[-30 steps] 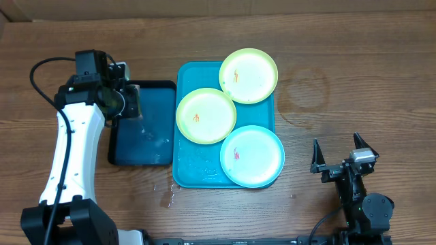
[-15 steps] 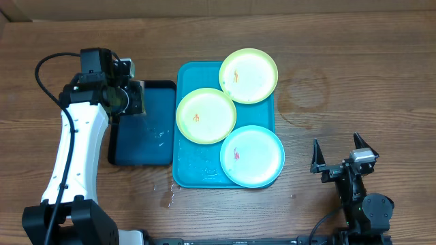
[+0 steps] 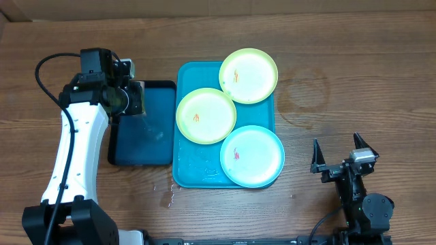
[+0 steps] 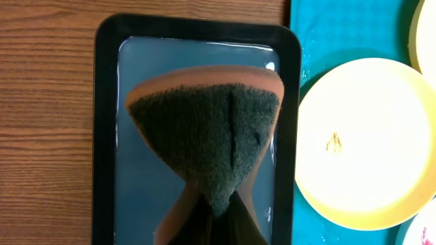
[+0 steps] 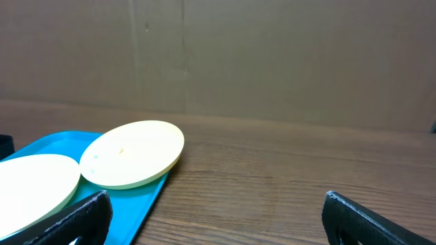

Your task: Clean dirty plates on tray and stack at the side

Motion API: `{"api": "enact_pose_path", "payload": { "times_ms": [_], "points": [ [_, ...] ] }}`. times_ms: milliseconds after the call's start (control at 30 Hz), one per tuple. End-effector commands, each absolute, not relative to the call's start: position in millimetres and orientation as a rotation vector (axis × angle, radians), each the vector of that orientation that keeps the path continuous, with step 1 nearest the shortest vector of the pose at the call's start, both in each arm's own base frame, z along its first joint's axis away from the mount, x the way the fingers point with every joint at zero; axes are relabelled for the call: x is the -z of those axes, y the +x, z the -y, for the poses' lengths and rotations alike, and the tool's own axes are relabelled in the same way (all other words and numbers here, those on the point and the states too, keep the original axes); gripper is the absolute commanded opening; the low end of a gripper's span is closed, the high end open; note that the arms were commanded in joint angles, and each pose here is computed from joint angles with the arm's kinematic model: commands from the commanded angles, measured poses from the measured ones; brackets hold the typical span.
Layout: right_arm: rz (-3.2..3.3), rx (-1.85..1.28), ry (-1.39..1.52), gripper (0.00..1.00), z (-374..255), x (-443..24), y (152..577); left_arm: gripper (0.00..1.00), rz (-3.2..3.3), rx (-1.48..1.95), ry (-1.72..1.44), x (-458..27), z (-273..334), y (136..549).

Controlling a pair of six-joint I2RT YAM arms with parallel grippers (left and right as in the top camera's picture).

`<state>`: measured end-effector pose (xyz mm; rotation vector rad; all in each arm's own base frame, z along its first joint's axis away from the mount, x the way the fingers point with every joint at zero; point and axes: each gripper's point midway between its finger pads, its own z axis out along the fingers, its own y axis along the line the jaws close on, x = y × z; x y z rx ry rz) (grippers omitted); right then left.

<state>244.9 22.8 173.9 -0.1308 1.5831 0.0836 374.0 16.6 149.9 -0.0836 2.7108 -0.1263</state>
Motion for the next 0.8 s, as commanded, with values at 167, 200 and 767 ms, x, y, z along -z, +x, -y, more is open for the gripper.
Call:
{"api": "enact_pose_path", "payload": {
  "times_ms": [167,200,767],
  "points": [
    [-1.578,-0.078,-0.122,1.00,-21,-173,246,0.04,-2.682,0.131,-0.064,-158,-15,378],
    [-1.566,-0.079,-0.122,1.00,-21,-176,246,0.04,-2.679,0.131,-0.063,-158,-15,379],
    [-1.594,-0.328,-0.085,1.00,-44,-290,225,0.04,-2.680,0.132,-0.068,-158,-15,379]
  ]
}}
